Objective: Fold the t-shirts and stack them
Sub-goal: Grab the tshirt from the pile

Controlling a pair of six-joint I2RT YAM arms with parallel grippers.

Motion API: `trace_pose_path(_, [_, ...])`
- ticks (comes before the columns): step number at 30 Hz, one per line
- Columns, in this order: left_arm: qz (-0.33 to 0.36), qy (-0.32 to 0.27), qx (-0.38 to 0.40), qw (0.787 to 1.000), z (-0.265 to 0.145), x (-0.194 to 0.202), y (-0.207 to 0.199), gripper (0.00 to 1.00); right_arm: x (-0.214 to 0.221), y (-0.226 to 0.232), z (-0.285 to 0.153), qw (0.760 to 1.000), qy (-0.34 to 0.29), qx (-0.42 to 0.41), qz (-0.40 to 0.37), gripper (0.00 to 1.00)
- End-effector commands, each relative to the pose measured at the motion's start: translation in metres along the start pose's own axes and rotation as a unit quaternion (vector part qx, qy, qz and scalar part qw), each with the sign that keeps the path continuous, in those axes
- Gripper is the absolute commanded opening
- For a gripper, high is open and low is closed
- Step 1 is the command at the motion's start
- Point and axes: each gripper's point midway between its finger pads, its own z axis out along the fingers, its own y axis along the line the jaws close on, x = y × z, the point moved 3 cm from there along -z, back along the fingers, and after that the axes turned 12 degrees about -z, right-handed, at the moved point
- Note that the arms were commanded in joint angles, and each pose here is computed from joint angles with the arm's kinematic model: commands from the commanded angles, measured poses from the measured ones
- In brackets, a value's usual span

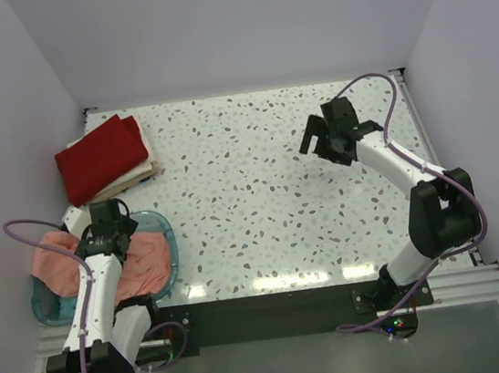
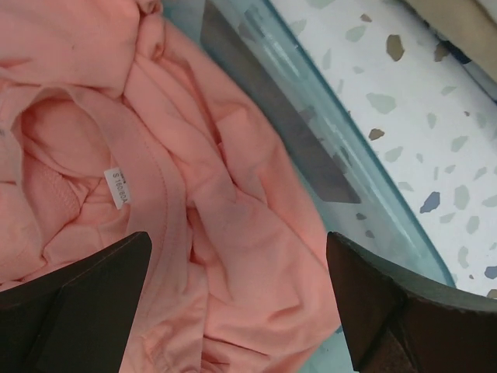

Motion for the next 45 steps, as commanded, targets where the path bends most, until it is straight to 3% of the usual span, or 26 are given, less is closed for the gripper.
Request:
trace_pose_path(1, [-0.051, 0.016, 0.003, 0.999, 0.007, 0.007, 0.001, 1.00, -0.025, 0.006, -0.007, 0.999, -0.038, -0.012, 0.014, 0.99])
trace_pose_path(10, [-0.073, 0.071, -0.022, 0.995, 0.026, 0.039, 0.018, 1.00, -0.020, 0.000, -0.010, 0.999, -0.034, -0.003, 0.016, 0.99])
trace_pose_path(13, [-0.082, 0.080, -0.027, 0.993, 0.030, 0.046, 0.022, 0.89, -0.021, 0.000, -0.011, 0.999, -0.034, -0.004, 0.018, 0.99])
trace_pose_path(19, [-0.078, 0.078, -0.030, 0.993, 0.031, 0.049, 0.029, 0.40, -0.014, -0.002, -0.009, 1.000, -0.025, -0.007, 0.015, 0.99])
trace_pose_path(20, [-0.080, 0.076, -0.027, 0.994, 0.029, 0.047, 0.028, 0.25, -0.012, 0.000, -0.009, 1.000, -0.022, -0.011, 0.013, 0.99])
trace_pose_path(24, [-0.085, 0.067, -0.020, 0.994, 0.021, 0.040, 0.026, 0.00, -0.013, 0.003, -0.007, 1.000, -0.021, -0.020, 0.012, 0.99])
trace_pose_path(29, [-0.117, 0.041, 0.026, 0.992, -0.001, 0.013, 0.007, 0.00, -0.015, 0.007, -0.005, 0.999, -0.018, -0.029, 0.008, 0.98])
trace_pose_path(36, [-0.162, -0.042, 0.116, 0.979, -0.045, -0.048, -0.026, 0.00, -0.027, 0.018, -0.001, 0.998, -0.024, -0.052, 0.009, 0.97])
trace_pose_path(40, [-0.144, -0.084, 0.192, 0.967, -0.076, -0.083, -0.052, 0.00, -0.037, 0.025, -0.003, 0.997, -0.032, -0.064, 0.011, 0.97])
trace_pose_path(45, [-0.099, -0.142, 0.332, 0.927, -0.130, -0.132, -0.102, 0.00, -0.051, 0.032, -0.005, 0.996, -0.052, -0.076, 0.012, 0.97])
